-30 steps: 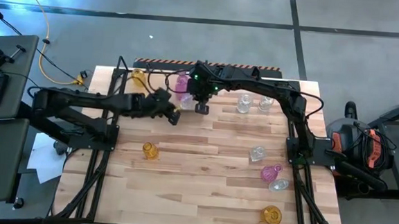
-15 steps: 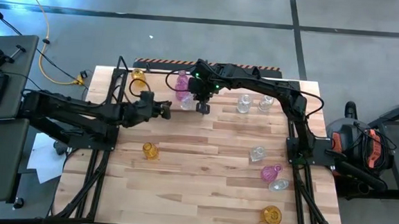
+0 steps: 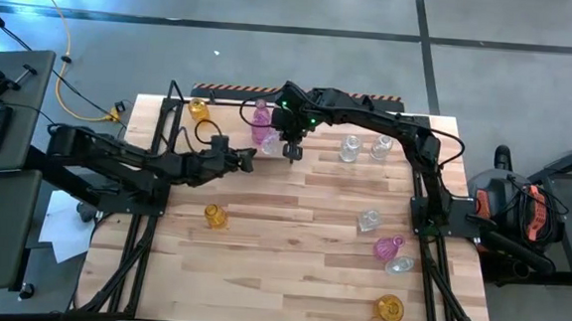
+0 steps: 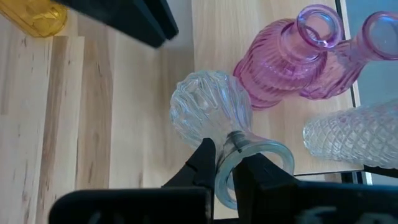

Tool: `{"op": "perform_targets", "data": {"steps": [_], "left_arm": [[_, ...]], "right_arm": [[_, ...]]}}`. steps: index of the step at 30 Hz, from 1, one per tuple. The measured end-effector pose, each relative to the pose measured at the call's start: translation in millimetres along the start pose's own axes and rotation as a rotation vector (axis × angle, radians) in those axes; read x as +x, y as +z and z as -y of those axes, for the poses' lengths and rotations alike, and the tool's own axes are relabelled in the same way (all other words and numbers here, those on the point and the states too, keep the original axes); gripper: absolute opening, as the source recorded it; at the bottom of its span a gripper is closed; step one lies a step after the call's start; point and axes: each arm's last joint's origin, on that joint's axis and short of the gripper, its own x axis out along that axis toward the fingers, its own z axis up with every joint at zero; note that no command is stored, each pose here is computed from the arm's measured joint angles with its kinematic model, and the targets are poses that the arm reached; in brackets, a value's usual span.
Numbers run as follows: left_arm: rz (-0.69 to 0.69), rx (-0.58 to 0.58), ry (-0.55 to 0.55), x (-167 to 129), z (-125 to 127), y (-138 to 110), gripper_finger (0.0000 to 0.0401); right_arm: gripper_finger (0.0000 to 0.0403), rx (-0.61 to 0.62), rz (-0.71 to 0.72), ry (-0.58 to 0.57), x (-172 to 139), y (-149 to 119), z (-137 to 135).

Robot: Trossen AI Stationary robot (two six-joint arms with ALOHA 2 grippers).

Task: Sort vases onto shelf
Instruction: Put the transparent vase on the shelf aligned with the other transparent vase

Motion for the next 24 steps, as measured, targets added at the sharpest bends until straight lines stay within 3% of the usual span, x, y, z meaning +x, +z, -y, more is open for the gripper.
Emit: {"op": "perform_targets", "data": {"steps": [12,24], "left_arm": [[-0.037,0.039,0.000,29,11,-9,0.0087],[-0.063,0.010,0.049,40,-1,-4,0.0087]], "right_arm": [[0.0007,-0.003,-0.033,0.027,13,-3,0],[0.0007,0.003,-0.047,0.011,21,-4,2]]}}
